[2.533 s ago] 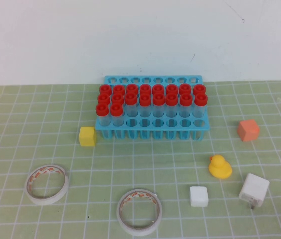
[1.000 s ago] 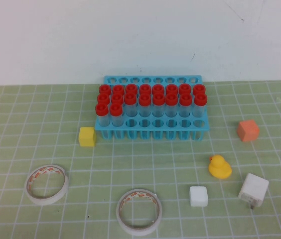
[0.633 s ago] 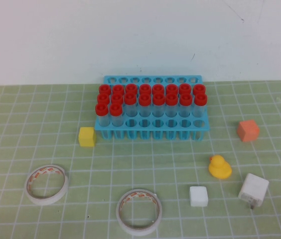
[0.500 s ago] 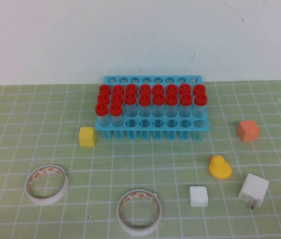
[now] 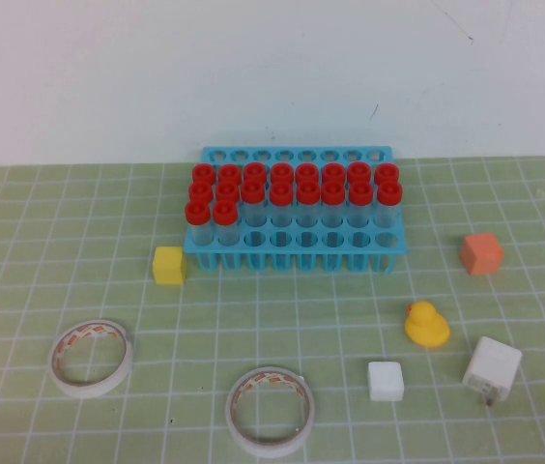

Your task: Place the test tubes

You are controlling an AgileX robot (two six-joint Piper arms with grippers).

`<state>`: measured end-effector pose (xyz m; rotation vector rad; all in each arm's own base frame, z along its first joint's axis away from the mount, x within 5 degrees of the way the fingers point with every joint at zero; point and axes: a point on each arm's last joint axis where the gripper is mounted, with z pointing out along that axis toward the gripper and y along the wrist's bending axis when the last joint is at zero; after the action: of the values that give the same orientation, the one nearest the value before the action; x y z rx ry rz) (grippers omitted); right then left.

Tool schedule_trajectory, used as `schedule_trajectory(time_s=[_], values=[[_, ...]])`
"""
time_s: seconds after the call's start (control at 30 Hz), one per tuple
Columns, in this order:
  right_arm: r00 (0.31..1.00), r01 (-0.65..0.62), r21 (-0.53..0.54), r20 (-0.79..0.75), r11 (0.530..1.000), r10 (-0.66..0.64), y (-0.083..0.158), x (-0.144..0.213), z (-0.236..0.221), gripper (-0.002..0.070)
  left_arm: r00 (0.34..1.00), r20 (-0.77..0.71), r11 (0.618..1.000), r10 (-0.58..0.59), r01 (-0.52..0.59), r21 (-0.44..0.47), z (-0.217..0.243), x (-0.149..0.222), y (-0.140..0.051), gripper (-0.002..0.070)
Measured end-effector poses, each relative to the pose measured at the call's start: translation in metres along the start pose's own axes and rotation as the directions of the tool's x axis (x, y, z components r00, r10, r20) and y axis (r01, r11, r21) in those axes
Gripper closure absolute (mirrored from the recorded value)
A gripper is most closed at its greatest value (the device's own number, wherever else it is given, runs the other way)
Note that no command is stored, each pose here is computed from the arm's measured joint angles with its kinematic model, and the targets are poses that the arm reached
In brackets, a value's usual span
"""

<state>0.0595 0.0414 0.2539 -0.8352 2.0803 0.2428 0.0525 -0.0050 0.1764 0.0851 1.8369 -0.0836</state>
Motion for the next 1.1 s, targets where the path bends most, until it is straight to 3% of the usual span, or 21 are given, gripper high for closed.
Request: schedule_trajectory(time_s=[1.1], values=[[1.0, 0.0, 0.0, 0.0, 1.0, 0.0, 0.0, 0.0, 0.0, 0.0678, 1.0, -0.003, 0.999, -0.017, 0.017, 0.028, 0.0, 0.0002, -0.0026, 0.0676]])
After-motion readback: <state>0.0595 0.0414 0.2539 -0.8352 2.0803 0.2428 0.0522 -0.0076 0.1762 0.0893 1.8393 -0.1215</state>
